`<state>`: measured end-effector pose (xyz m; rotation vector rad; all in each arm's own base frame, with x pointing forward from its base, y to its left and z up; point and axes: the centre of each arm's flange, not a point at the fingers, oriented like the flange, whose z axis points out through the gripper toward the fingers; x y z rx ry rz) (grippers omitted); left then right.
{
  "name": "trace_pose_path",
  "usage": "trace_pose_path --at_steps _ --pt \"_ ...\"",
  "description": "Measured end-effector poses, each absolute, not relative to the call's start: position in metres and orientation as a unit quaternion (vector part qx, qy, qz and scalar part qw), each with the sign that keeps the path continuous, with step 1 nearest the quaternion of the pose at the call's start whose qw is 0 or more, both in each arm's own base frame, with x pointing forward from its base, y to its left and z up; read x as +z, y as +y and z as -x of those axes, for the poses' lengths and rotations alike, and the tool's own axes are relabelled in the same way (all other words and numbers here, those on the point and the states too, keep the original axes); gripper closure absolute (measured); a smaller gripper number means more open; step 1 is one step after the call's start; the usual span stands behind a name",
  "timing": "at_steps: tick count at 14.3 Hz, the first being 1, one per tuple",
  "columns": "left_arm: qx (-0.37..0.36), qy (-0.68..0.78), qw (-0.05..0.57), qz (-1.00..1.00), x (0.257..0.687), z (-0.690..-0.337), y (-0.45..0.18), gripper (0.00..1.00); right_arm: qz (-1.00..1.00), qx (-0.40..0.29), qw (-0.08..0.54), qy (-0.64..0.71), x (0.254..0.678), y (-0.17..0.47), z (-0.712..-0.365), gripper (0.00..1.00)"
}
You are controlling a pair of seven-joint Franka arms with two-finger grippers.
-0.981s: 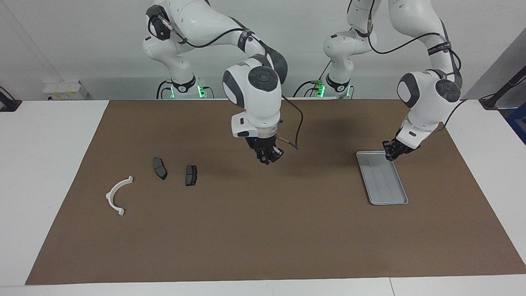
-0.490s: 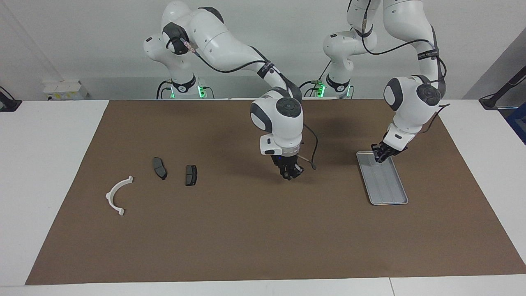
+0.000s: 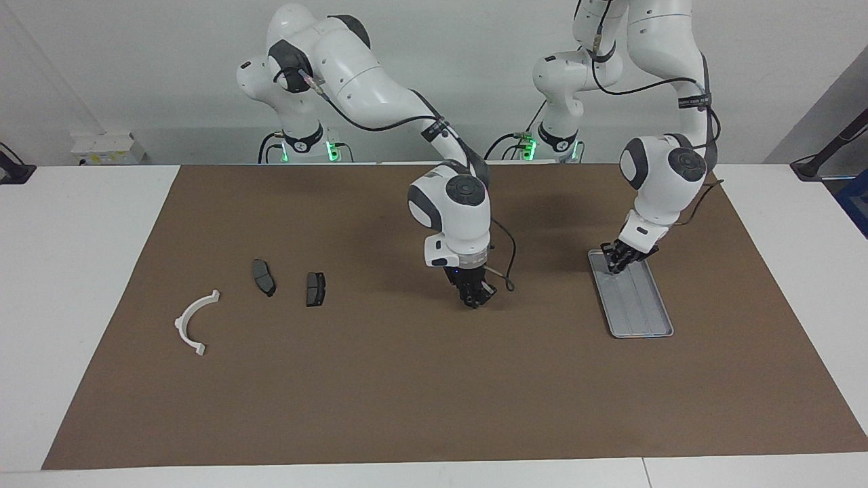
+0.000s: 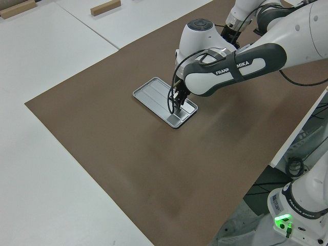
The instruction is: Pick bearing gear from pile to tray
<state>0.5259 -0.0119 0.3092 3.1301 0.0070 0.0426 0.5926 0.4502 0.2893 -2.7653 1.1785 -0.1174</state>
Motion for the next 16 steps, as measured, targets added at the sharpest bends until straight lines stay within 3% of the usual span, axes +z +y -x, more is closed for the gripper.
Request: trace_pose_path --at_steps 2,3,8,9,10,11,13,16 --pt "0.012 0.004 0.006 -1.000 0.306 -0.526 -0.013 0.76 0.917 -0.039 0.067 0.391 0.289 0.450 -0.593 0.64" --pt "0.011 0.004 0.006 -1.000 0.305 -0.525 -0.014 0.76 0.917 -0.039 0.066 0.392 0.289 0.449 -0.593 0.59" --pt "0.014 0.003 0.006 -1.000 0.302 -0.524 -0.015 0.76 0.914 -0.023 0.024 0.405 0.309 0.431 -0.602 0.08" --pt "0.014 0.003 0.006 -1.000 0.302 -0.524 -0.015 0.76 0.911 -0.023 0.020 0.412 0.325 0.422 -0.610 0.00" --pt "0.014 0.002 0.006 -1.000 0.302 -0.524 -0.015 0.76 0.906 -0.025 0.022 0.421 0.345 0.410 -0.621 0.00" --pt "0.014 0.001 0.006 -1.000 0.301 -0.524 -0.015 0.70 0.906 -0.028 0.027 0.422 0.368 0.392 -0.633 0.00" --pt "0.014 -0.002 0.006 -1.000 0.304 -0.527 -0.016 0.48 0.918 -0.033 0.040 0.394 0.417 0.347 -0.652 0.00" --pt "0.006 -0.009 0.006 -1.000 0.357 -0.557 -0.035 0.15 0.956 -0.028 0.026 0.292 0.467 0.265 -0.669 0.00"
